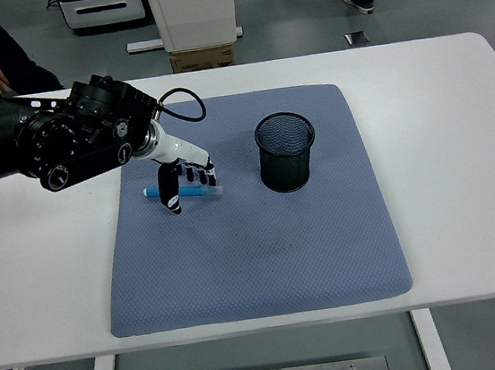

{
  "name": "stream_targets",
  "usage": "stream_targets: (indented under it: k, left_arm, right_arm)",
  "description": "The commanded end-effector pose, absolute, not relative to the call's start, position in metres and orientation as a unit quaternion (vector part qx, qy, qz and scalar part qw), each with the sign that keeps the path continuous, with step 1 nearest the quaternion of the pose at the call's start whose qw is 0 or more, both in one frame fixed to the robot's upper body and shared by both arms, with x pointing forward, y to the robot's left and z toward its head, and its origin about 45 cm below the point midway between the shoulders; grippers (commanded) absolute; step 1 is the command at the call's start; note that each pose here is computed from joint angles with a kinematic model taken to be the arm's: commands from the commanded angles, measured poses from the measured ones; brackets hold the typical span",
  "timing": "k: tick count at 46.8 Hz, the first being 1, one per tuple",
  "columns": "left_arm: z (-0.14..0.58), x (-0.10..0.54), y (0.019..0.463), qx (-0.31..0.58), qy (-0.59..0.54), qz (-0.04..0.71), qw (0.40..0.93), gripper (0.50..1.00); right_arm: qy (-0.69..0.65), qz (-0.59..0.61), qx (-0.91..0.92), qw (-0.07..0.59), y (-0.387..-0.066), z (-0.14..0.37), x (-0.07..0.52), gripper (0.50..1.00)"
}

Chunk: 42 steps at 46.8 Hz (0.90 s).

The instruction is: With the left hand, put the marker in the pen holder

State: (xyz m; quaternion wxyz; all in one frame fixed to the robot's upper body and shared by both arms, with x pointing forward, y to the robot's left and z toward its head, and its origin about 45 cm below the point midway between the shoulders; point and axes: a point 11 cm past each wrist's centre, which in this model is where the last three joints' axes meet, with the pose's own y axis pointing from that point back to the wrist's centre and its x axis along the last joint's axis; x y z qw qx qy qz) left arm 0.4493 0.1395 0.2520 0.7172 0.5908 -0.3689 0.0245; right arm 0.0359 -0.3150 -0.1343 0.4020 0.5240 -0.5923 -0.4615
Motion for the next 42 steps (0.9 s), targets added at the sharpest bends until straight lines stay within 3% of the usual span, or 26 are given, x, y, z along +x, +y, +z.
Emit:
stream_targets:
  k: [1,10,28,42]
  left_arm:
    - [0.2510,0.4488,0.1374,0.590,-0.370,0.023,0.718,0.807]
    - [0.2493,0.4467,0.1317,0.587,-0.373,0.018,0.718,0.742]
    - [0.2454,0.4459,0.1326,0.591,-0.378,0.011,0.712,0.675]
    - [0.2444,0.4462,0.1336,0.593,-0.381,0.009,0.709,0.657]
  right_arm:
    - [-0.592,-0.461,0.524,0.402,-0.3150,-0.1343,0.0359,1.000]
    - [-0.592,-0.462,0.524,0.402,-0.3148,-0.1343,0.0359,1.000]
    - [-0.592,-0.461,0.524,0.402,-0.3150,-0.1343,0.0359,1.000]
    - [-0.592,-0.461,0.524,0.402,-0.3150,-0.1343,0.0359,1.000]
